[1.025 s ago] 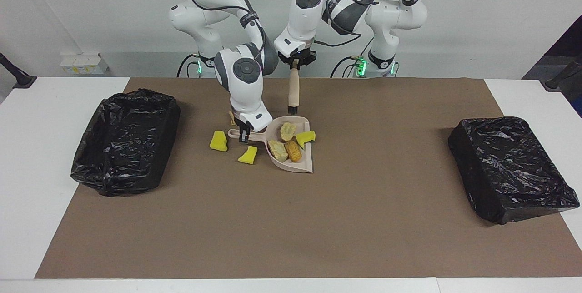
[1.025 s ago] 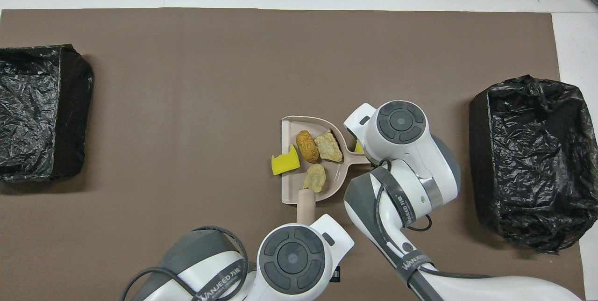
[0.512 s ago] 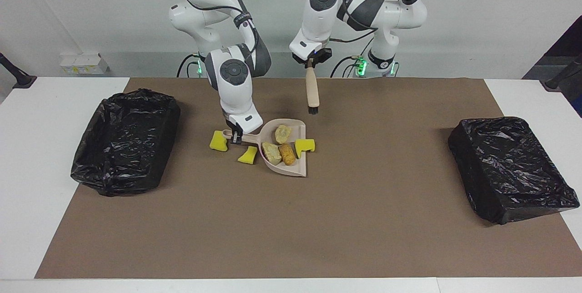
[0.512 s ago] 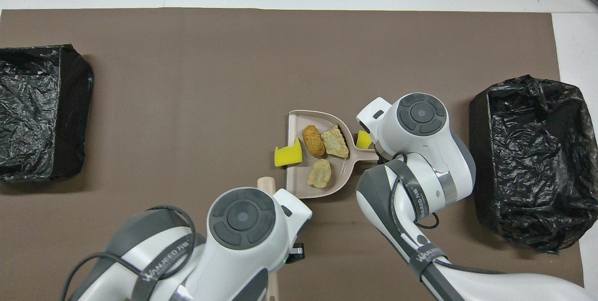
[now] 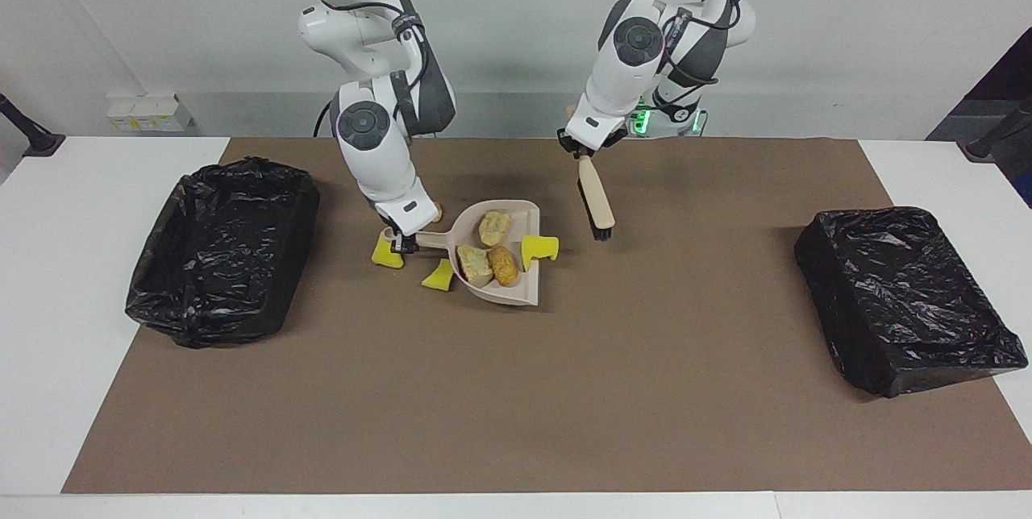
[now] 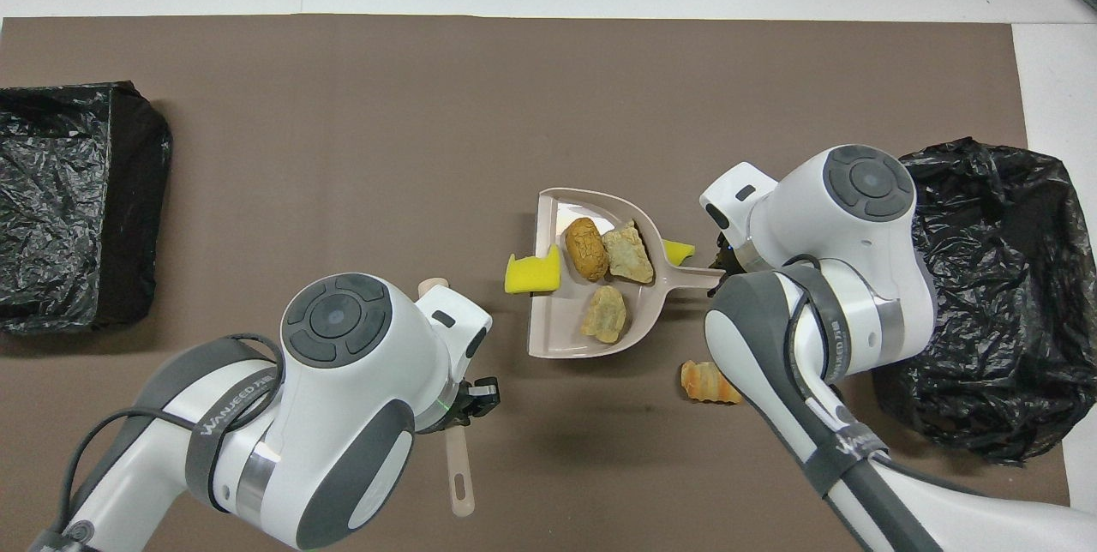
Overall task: Sweep and dump trash in bin
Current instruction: 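Tip the dustpan into the bin with the right gripper while the left gripper withdraws, then carry the dustpan back and set it on the table with the right gripper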
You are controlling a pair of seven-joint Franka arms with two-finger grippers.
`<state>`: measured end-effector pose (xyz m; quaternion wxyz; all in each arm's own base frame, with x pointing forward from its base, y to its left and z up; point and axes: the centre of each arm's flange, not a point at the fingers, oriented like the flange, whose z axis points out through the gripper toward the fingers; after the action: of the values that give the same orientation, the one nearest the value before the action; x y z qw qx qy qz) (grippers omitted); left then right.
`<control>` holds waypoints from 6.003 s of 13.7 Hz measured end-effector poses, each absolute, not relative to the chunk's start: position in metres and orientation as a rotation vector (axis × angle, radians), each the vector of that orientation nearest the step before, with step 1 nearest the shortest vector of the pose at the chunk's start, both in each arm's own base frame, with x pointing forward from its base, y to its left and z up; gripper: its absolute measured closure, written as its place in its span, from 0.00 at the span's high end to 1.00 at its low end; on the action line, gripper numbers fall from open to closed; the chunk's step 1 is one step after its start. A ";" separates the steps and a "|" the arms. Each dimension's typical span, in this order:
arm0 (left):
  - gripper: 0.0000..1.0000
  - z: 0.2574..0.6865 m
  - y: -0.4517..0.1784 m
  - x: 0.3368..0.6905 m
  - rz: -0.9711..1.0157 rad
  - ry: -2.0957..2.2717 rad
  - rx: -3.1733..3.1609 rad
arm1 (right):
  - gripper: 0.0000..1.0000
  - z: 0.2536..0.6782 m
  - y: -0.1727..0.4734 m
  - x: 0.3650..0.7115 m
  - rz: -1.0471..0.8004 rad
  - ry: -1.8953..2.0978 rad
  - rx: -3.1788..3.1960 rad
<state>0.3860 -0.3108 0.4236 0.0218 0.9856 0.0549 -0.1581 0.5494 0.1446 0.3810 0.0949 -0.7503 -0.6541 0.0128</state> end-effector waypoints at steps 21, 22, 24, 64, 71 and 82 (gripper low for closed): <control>0.93 0.379 -0.342 0.327 -0.317 0.199 3.074 | 0.32 0.563 -0.331 0.509 -0.189 -1.795 -2.319; 1.00 0.395 -0.329 0.349 -0.325 0.203 3.060 | 0.32 0.566 -0.342 0.509 -0.129 -1.842 -2.345; 1.00 0.417 -0.297 0.388 -0.314 0.202 3.034 | 0.32 0.567 -0.354 0.512 -0.001 -1.944 -2.374; 1.00 0.618 -0.067 0.542 -0.016 -0.097 3.111 | 0.32 0.531 0.240 0.560 0.151 -0.448 -3.196; 1.00 0.618 -0.057 0.551 0.030 -0.070 3.114 | 0.32 0.409 0.414 0.551 0.129 -0.066 -3.082; 1.00 0.605 -0.053 0.560 0.034 -0.092 3.116 | 0.33 0.356 0.439 0.558 0.138 -0.005 -3.042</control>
<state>0.5601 -0.0528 0.6051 0.0120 0.9994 -0.0296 0.0109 0.5575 0.4387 0.3558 0.0482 -0.9978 -0.0018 0.0452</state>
